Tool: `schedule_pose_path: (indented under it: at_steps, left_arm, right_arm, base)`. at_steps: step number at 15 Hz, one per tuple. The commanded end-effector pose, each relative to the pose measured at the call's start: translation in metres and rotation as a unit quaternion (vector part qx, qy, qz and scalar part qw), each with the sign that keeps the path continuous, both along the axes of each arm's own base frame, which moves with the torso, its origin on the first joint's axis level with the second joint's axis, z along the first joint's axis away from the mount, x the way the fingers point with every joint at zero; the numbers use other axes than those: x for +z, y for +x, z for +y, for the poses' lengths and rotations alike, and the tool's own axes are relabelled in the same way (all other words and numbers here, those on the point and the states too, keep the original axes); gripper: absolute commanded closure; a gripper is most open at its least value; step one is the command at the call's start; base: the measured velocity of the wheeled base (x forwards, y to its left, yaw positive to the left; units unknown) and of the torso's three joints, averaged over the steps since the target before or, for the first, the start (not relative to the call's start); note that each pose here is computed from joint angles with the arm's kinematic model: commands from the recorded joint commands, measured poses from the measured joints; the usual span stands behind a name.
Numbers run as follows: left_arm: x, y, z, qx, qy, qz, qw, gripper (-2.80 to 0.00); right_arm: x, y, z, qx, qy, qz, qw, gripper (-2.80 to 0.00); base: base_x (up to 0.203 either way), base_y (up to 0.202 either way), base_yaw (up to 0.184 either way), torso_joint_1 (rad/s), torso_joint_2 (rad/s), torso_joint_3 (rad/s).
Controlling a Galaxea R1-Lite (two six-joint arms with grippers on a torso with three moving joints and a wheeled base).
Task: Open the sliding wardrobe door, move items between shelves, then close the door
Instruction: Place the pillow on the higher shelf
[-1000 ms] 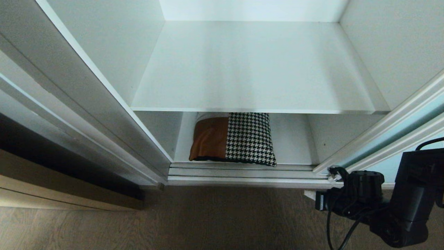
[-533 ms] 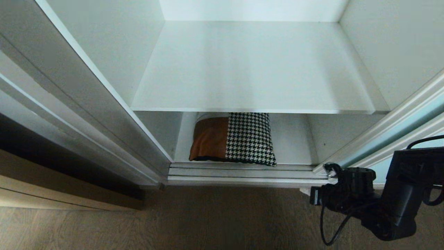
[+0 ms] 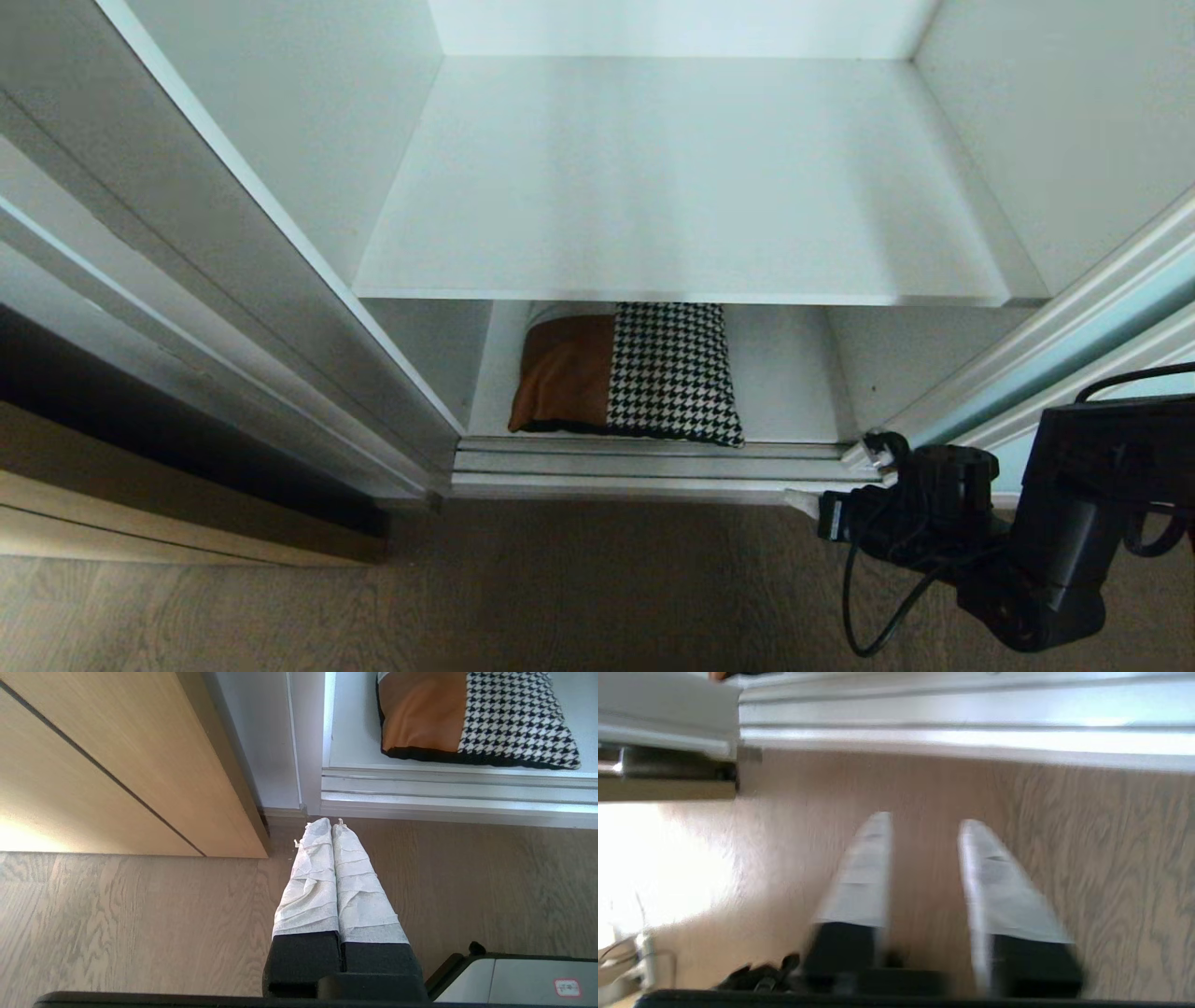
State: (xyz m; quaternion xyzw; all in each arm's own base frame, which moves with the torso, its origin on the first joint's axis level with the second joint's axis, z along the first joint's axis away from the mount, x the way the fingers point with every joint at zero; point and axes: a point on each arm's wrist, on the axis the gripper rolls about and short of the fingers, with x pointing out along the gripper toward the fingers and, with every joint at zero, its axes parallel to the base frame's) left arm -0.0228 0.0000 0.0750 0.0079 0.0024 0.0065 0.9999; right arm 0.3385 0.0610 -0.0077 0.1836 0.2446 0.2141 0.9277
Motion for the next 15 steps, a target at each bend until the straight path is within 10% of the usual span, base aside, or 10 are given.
schedule_pose_path:
  at_steps: [1, 9, 15]
  left_arm:
    - [0.0, 0.0, 0.0, 0.0, 0.0, 0.001, 1.0, 0.0]
    - [0.0, 0.0, 0.0, 0.0, 0.0, 0.001, 1.0, 0.0]
    - [0.0, 0.0, 0.0, 0.0, 0.0, 0.001, 1.0, 0.0]
  right_arm:
    - [-0.005, 0.003, -0.001, -0.008, -0.002, -0.003, 1.0, -2.8]
    - [-0.013, 0.007, -0.013, -0.064, 0.032, 0.043, 0.996, -2.8]
    - [-0.023, -0.003, 0.022, -0.008, 0.047, 0.081, 0.996, -2.8]
  base:
    - [0.0, 0.0, 0.0, 0.0, 0.0, 0.0]
    - [0.0, 0.0, 0.0, 0.0, 0.0, 0.0]
    - [0.0, 0.0, 0.0, 0.0, 0.0, 0.0]
